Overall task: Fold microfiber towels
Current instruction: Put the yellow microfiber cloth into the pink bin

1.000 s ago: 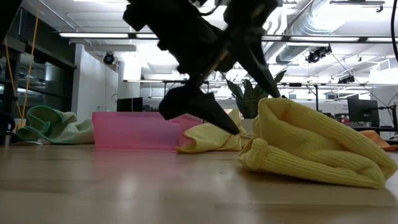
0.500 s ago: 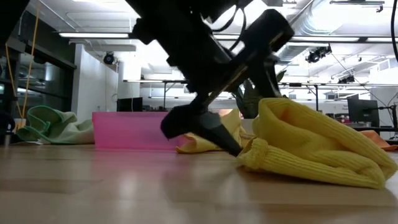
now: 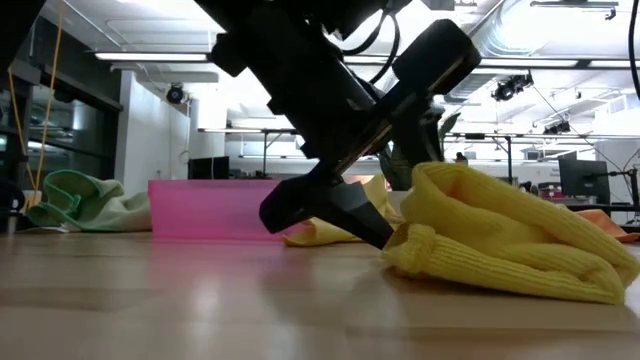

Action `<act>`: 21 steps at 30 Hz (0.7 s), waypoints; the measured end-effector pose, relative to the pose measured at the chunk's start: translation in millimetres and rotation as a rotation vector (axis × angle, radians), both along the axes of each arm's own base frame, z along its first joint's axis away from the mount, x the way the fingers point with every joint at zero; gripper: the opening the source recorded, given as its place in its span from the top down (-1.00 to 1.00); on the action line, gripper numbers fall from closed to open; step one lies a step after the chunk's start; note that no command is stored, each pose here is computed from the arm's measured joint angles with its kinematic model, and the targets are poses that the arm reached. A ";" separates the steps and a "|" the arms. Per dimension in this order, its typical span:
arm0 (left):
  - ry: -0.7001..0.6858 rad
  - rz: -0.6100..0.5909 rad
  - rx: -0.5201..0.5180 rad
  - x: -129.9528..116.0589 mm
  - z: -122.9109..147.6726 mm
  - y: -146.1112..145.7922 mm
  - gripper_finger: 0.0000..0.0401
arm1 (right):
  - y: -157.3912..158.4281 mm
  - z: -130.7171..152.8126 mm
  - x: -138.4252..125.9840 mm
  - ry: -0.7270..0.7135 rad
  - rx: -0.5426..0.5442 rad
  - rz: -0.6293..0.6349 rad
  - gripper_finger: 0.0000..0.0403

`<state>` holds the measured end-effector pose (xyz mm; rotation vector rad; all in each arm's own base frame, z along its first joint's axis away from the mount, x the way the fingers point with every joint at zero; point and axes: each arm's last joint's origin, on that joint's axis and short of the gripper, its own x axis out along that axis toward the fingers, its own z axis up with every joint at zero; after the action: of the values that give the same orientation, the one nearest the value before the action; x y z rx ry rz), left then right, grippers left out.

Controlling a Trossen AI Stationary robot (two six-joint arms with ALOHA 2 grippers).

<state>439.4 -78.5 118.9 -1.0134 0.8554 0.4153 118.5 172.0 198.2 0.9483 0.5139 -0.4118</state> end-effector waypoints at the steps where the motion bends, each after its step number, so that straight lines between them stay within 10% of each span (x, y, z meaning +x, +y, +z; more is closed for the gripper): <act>1: 0.009 -0.004 0.010 -1.1 -0.6 -1.6 0.06 | 0.0 0.0 0.0 0.000 0.000 0.000 1.00; 9: 0.002 -0.047 0.049 -2.0 -3.0 -7.1 0.91 | -0.3 -0.1 -0.1 0.001 -0.003 0.000 1.00; 21: -0.095 -0.111 0.126 -4.2 29.7 -3.8 0.99 | -0.5 -0.3 -0.3 0.003 -0.007 0.000 1.00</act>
<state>435.2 -82.3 148.6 -0.8587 0.7863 0.3197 118.3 171.5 198.0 0.9417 0.5147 -0.4149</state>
